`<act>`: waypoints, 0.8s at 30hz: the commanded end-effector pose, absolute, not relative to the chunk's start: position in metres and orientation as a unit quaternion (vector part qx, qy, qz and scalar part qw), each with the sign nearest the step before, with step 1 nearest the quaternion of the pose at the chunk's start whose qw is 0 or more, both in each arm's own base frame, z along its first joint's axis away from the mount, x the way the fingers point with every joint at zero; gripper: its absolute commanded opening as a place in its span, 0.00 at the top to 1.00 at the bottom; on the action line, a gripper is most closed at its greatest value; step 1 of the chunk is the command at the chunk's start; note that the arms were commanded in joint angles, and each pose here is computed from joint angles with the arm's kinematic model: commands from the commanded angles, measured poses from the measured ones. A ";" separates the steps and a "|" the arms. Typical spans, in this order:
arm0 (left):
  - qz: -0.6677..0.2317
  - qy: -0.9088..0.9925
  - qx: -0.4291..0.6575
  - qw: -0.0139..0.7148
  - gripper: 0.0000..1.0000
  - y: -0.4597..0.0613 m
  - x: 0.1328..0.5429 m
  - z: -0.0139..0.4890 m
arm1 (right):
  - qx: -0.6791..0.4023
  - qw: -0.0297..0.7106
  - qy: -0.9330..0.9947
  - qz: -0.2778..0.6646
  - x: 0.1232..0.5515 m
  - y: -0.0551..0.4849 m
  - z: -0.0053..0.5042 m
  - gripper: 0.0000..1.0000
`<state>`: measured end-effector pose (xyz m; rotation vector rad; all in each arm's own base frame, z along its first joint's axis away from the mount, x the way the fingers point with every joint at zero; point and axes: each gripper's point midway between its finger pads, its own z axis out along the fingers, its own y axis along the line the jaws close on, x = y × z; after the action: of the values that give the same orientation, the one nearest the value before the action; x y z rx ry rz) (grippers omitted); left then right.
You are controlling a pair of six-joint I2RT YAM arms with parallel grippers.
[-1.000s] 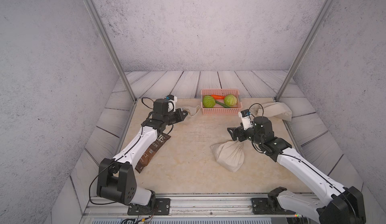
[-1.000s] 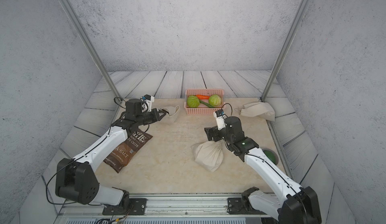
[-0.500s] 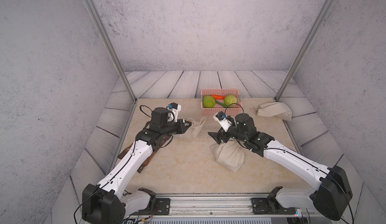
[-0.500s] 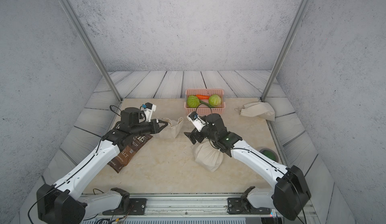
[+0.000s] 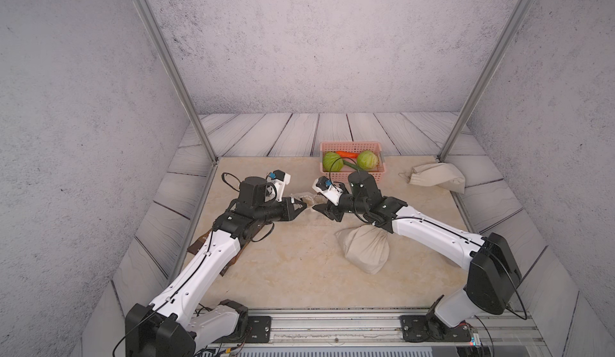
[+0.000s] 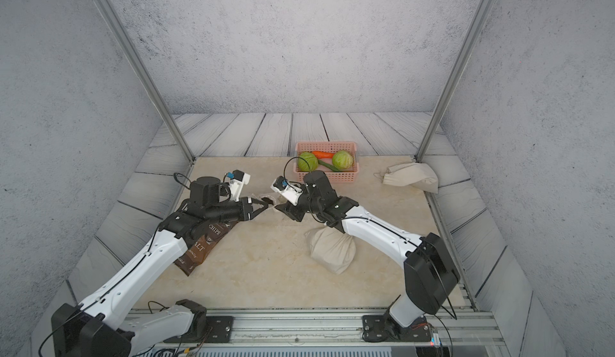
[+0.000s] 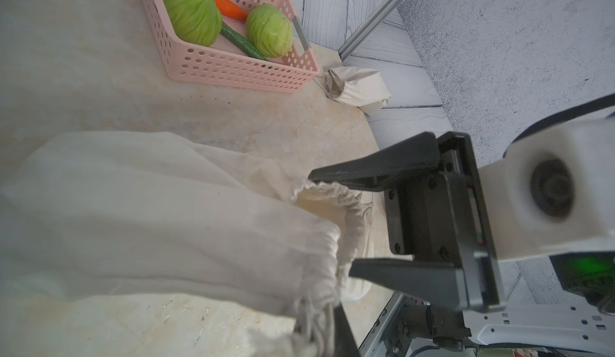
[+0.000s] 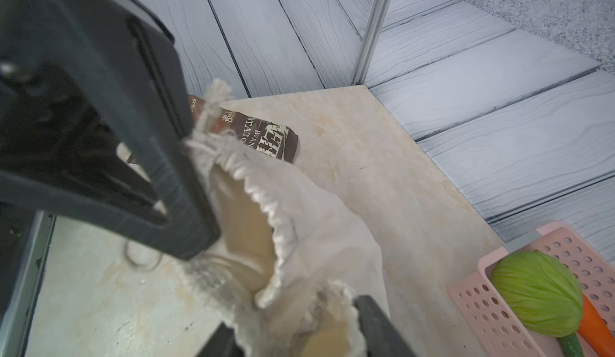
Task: Close the soil bag
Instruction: Frap the soil bag at the center of the board.
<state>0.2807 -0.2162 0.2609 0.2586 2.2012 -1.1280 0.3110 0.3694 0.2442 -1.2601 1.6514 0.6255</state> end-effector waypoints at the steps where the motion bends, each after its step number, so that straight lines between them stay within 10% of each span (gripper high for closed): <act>1: -0.444 0.821 0.123 0.338 1.00 -0.218 0.267 0.273 | -0.507 0.464 0.681 0.252 0.313 0.368 0.250 0.89; 2: -0.443 0.821 0.123 0.339 0.99 -0.217 0.266 0.271 | -0.504 0.465 0.681 0.256 0.312 0.367 0.252 1.00; 17: -0.463 0.810 0.129 0.336 0.81 -0.220 0.259 0.259 | -0.468 0.483 0.691 0.266 0.316 0.364 0.261 1.00; 24: -0.456 0.811 0.127 0.342 0.94 -0.218 0.260 0.257 | -0.465 0.483 0.694 0.262 0.317 0.364 0.261 1.00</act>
<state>0.2623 -0.2165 0.2503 0.2944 2.1505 -1.1873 0.3159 0.3680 0.2456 -1.1691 1.7159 0.6502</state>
